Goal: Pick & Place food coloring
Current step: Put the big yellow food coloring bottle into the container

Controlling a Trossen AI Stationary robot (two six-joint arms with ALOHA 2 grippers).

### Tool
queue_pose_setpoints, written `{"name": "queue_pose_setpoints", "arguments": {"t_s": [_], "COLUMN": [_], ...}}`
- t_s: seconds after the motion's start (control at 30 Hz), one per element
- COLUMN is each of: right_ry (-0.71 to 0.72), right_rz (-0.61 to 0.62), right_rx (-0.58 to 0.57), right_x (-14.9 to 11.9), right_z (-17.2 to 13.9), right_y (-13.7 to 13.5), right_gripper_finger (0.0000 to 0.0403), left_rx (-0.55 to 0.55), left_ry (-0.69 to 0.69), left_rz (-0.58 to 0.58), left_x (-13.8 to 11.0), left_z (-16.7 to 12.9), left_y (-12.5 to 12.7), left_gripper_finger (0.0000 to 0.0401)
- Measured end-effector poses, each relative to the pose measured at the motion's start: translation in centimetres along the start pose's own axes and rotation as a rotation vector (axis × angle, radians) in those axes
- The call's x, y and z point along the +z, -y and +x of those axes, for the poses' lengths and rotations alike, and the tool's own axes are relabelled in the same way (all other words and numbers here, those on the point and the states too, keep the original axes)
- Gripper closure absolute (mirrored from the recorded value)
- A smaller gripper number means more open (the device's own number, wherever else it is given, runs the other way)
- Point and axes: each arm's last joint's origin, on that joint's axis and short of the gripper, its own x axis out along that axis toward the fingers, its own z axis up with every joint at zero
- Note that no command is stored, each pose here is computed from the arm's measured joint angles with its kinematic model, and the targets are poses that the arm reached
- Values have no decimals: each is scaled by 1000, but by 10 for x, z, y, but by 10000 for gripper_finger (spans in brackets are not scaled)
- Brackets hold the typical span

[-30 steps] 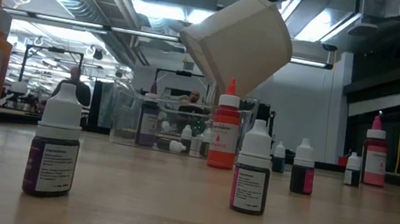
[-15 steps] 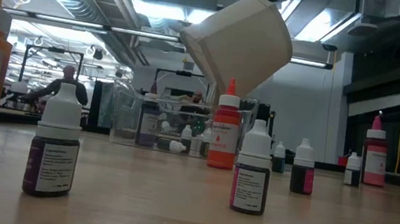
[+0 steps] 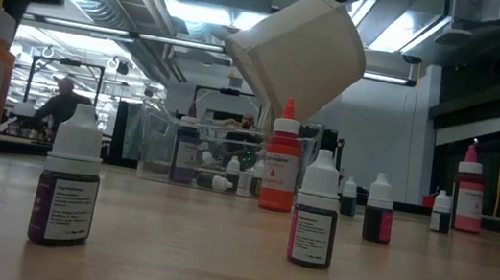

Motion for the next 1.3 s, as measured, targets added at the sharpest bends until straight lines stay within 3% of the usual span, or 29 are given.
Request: {"name": "queue_pose_setpoints", "arguments": {"t_s": [0.13, 0.33, 0.63, 0.87, 1.03, 1.23, 1.3], "right_ry": [0, 0, 0, 0, 0, 0, 0], "right_rz": [0, 0, 0, 0, 0, 0, 0], "right_rx": [0, 0, 0, 0, 0, 0, 0], "right_x": [0, 0, 0, 0, 0, 0, 0], "right_z": [0, 0, 0, 0, 0, 0, 0], "right_y": [0, 0, 0, 0, 0, 0, 0], "right_gripper_finger": [359, 359, 359, 359, 359, 359, 359], "left_rx": [-5, -12, -62, -72, 62, 379, 383], "left_ry": [-8, 0, -14, 109, 185, 151, 170], "left_rz": [-10, -52, -77, -82, -117, -171, -127], "left_x": [3, 6, 11, 36, 72, 105, 116], "left_z": [16, 17, 9, -19, -66, -121, -129], "left_y": [5, 5, 11, 19, 3, -56, -76], "left_gripper_finger": [150, 156, 255, 258, 258, 258, 258]}}
